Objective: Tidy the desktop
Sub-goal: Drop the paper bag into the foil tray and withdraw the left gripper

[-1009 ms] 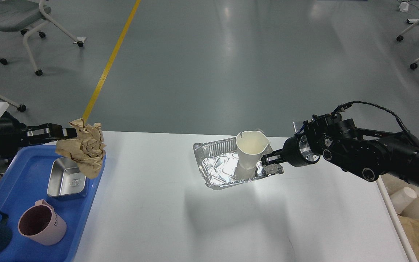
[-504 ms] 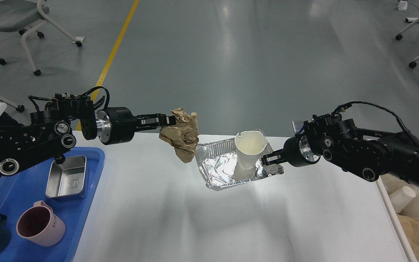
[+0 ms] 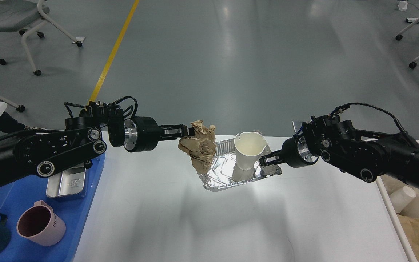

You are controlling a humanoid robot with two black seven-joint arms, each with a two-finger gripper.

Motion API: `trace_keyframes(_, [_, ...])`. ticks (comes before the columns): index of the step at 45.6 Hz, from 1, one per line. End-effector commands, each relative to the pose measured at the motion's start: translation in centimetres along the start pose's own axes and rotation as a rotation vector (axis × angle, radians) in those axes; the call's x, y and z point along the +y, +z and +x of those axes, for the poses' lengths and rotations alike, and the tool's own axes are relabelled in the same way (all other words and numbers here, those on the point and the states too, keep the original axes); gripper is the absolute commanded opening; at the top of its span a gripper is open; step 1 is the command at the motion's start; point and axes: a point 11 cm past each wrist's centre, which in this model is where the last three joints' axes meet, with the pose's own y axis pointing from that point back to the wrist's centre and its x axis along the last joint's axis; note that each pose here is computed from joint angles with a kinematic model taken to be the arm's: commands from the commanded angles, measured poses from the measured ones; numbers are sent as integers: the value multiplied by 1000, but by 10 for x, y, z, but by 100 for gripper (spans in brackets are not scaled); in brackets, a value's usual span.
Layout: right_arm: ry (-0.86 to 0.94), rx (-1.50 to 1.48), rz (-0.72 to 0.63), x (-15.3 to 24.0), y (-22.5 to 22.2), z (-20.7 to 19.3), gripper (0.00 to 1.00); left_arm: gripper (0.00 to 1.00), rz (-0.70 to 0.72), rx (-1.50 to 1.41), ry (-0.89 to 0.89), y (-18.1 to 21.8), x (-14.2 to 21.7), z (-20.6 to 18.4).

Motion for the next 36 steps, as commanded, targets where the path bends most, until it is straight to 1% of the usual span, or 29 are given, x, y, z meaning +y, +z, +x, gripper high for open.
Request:
trace_keyframes(1, [2, 0, 3, 0, -1, 1, 0, 17, 2, 6, -17, 0, -11, -8])
trace_keyframes(2, [3, 1, 3, 0, -2, 1, 0, 22, -2, 7, -19, 2, -12, -9])
trace_keyframes(5, [4, 0, 2, 0, -1, 2, 0, 45, -9, 6, -24, 5, -15, -11])
trace_keyframes(6, [4, -1, 1, 1, 0, 2, 0, 51, -10, 6, -21, 5, -15, -11])
trace_keyframes(10, [5, -2, -2, 2, 1, 2, 0, 63, -24, 19, 9, 9, -16, -6])
trace_keyframes(14, [6, -2, -1, 2, 1, 2, 0, 78, -46, 29, 25, 16, -20, -5])
trace_keyframes(16, [6, -2, -1, 2, 1, 2, 0, 83, -58, 32, 36, 19, -21, -4])
trace_keyframes(22, [11, -6, -3, 3, 2, 3, 0, 93, -100, 109, 100, 24, -19, 7])
trace_keyframes(26, [19, -24, -3, 6, 6, 4, 0, 96, -161, 237, 176, 30, -10, 27])
trace_keyframes(29, [27, -44, -10, 11, 12, 4, 0, 96, -203, 335, 238, 30, 0, 43])
trace_keyframes(31, [34, -61, -12, 14, 16, 5, 0, 96, -228, 409, 299, 25, 10, 56])
trace_keyframes(36, [56, -124, -15, 25, 29, 5, 0, 96, -264, 627, 478, -5, 43, 80])
